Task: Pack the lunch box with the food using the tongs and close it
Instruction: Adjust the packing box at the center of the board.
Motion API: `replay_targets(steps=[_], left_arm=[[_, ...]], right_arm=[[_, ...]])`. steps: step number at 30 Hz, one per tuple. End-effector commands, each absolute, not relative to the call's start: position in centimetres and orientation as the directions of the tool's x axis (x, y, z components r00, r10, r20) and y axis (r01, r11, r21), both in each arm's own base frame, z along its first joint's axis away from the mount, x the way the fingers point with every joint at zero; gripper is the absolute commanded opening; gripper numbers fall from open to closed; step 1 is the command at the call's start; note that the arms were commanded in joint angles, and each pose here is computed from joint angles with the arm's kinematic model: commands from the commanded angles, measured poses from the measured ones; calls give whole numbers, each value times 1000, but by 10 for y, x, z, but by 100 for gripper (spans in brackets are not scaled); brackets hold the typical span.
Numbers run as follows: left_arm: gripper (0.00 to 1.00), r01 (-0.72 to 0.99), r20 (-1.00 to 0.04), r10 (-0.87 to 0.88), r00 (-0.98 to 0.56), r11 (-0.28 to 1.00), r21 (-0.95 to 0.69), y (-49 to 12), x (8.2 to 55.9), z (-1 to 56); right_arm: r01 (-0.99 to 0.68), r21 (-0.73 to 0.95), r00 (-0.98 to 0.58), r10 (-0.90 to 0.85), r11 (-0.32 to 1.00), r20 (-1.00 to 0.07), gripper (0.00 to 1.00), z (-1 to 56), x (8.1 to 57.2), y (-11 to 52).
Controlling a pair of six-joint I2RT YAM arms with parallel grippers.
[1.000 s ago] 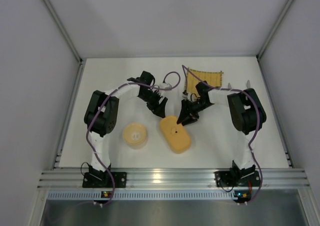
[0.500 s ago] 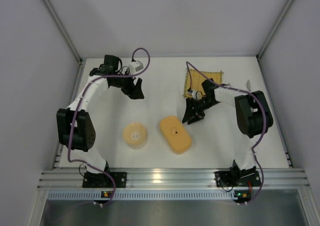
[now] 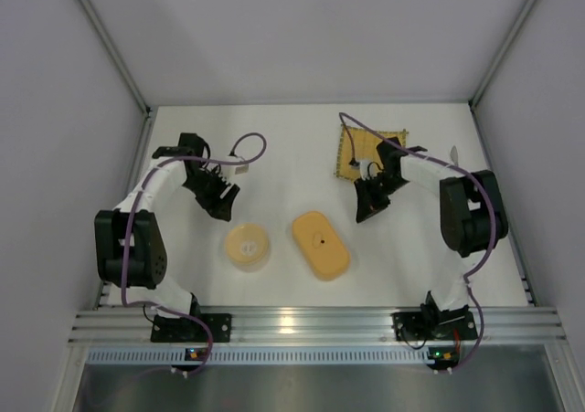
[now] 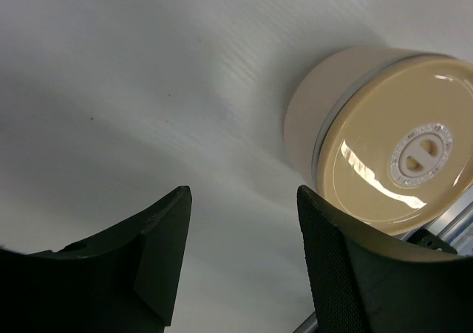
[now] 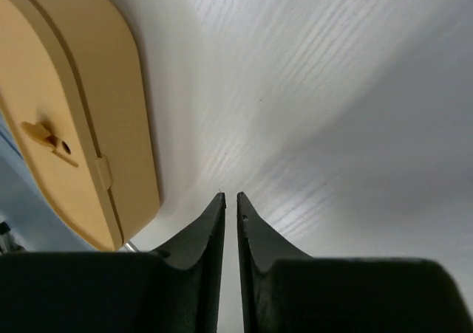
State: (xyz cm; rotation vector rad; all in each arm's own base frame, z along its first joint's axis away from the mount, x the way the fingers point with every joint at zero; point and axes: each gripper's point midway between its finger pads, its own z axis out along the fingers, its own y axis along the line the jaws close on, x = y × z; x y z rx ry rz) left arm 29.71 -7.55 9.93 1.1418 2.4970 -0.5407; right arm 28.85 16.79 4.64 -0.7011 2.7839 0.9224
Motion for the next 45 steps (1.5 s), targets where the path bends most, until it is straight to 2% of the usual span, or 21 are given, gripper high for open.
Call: replay_targets(steps=[1, 7, 15, 25, 45], left_arm=[[64, 816, -388, 726, -568, 558, -151, -56, 272, 94], [63, 833, -346, 758, -553, 515, -203, -54, 248, 78], [63, 817, -326, 754, -571, 480, -320, -60, 229, 68], [63, 787, -321, 740, -591, 444, -427, -71, 219, 58], [63, 783, -348, 744, -571, 367, -502, -86, 212, 48]], right_arm=[[-546, 439, -837, -494, 714, -237, 9, 37, 266, 171], [-568, 484, -815, -534, 665, -224, 0, 32, 239, 190], [-587, 581, -796, -533, 564, -287, 0, 44, 214, 223], [-576, 649, -796, -523, 496, -307, 0, 52, 193, 256], [-462, 748, -858, -453, 476, -242, 0, 56, 190, 278]])
